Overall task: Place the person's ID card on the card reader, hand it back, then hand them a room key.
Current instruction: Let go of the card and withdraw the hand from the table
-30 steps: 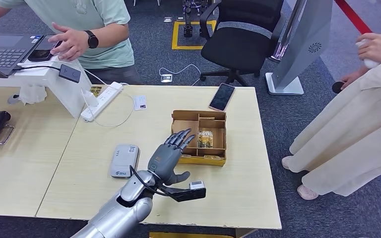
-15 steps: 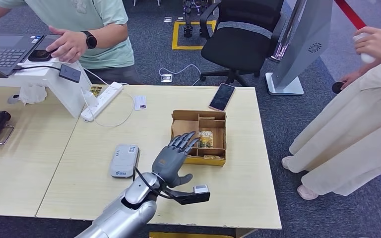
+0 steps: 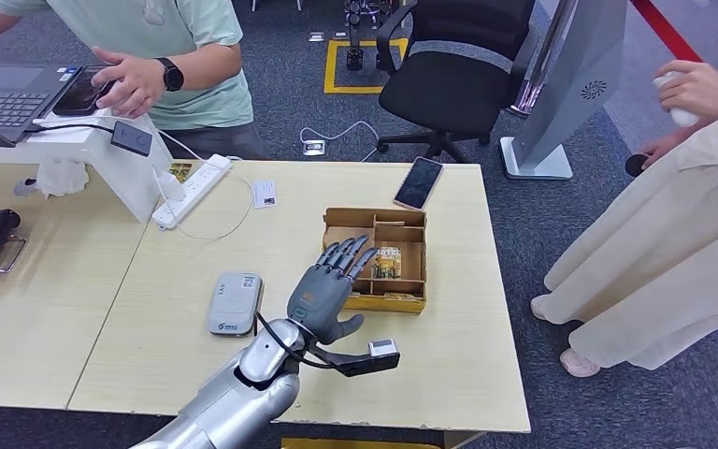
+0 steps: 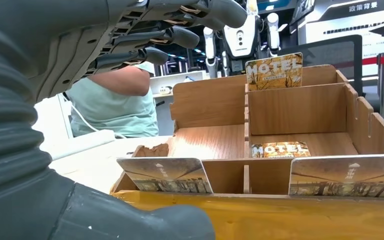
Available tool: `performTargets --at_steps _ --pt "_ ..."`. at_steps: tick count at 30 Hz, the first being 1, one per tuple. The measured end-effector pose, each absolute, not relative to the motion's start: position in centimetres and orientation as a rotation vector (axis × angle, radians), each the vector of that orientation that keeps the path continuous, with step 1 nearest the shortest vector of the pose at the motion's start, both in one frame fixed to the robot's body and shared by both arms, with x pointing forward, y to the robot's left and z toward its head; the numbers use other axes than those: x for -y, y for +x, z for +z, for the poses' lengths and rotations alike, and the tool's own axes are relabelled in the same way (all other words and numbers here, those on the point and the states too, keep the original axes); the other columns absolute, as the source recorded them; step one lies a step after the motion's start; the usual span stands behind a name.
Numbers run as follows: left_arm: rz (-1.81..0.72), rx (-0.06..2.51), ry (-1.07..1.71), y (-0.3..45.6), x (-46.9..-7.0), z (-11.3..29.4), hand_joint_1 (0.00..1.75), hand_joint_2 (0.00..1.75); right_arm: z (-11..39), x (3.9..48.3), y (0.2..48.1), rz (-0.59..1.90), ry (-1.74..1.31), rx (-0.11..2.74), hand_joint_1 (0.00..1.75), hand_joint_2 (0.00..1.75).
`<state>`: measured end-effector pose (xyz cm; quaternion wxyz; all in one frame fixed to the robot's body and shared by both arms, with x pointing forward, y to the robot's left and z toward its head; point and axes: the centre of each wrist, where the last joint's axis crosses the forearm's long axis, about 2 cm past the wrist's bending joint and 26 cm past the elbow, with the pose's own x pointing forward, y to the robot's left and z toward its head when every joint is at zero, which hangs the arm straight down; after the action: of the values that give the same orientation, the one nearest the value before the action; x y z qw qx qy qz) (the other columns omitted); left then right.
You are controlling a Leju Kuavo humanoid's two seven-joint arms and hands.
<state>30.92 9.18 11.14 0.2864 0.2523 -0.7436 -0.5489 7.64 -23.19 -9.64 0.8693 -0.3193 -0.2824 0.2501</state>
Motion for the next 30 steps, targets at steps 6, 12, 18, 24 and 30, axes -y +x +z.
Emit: performTargets --at_steps 6,12,18,24,30 --pt "-1.473 1.971 0.668 31.2 -9.3 11.2 0.0 1.75 -9.6 23.2 7.7 0.525 -0.668 0.589 0.0 0.0" --pt "-1.51 1.919 0.679 31.3 -9.7 10.4 0.0 1.75 -9.6 23.1 7.7 0.532 -0.666 0.594 0.0 0.0" --pt "-1.53 1.876 0.676 31.3 -10.2 9.6 0.0 1.75 -9.6 23.1 7.8 0.535 -0.666 0.596 0.0 0.0" --pt "-1.553 1.848 0.69 31.4 -10.8 9.1 0.0 1.75 -9.6 23.1 7.8 0.533 -0.666 0.596 0.0 0.0" --pt "-1.56 1.834 0.695 31.6 -11.0 8.8 0.0 1.75 -9.6 23.1 7.8 0.533 -0.666 0.596 0.0 0.0"
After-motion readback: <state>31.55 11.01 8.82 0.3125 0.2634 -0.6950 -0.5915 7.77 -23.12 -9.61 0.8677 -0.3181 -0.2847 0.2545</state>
